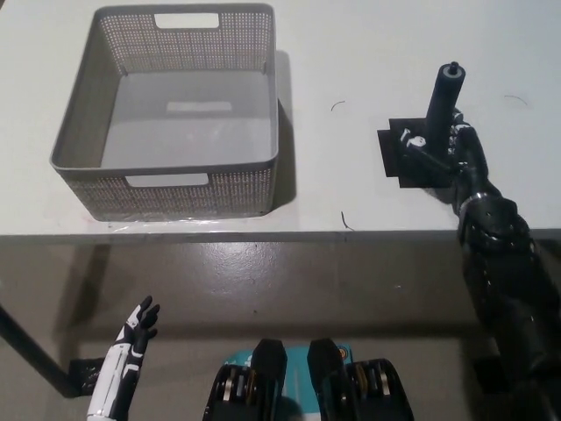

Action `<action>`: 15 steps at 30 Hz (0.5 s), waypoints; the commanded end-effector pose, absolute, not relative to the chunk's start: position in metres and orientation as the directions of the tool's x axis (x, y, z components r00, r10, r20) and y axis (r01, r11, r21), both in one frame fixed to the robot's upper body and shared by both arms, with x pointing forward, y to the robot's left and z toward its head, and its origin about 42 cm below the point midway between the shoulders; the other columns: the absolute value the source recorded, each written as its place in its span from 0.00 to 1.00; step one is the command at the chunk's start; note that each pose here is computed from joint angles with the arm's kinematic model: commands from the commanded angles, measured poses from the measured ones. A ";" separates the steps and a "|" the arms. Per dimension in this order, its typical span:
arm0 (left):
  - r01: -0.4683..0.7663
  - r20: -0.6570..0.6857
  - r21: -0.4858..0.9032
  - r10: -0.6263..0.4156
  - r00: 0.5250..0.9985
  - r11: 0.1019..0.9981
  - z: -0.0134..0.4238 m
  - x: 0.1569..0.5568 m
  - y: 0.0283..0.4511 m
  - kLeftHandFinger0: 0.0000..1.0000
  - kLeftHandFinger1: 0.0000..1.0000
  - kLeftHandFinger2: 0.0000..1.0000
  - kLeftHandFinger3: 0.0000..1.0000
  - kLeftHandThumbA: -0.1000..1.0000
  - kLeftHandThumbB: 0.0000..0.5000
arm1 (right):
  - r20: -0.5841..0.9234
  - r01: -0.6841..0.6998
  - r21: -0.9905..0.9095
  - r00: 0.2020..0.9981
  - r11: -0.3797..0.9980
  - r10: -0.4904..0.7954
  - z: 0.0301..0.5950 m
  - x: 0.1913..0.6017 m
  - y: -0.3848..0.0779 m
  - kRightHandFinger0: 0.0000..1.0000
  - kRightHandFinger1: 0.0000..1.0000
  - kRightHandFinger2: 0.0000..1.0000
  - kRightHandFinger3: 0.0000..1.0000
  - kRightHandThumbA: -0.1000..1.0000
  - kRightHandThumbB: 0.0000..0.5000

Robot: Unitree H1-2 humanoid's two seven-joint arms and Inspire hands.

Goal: Use the right hand to pick up a electric screw driver and put it into a container on the left side

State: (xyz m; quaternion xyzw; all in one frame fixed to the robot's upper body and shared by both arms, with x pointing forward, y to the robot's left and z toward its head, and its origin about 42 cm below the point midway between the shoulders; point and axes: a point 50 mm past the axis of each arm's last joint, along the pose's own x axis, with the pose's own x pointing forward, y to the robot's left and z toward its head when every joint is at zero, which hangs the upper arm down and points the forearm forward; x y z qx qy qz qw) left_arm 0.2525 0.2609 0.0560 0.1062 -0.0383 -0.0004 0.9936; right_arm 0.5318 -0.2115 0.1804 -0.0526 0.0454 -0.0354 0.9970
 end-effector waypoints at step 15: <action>0.013 0.133 0.234 -0.045 0.990 0.972 0.057 0.247 0.264 1.00 1.00 1.00 1.00 1.00 0.23 | 0.090 0.303 -0.145 0.952 0.942 -0.292 0.267 0.576 -0.173 0.00 0.15 0.63 0.61 0.00 0.28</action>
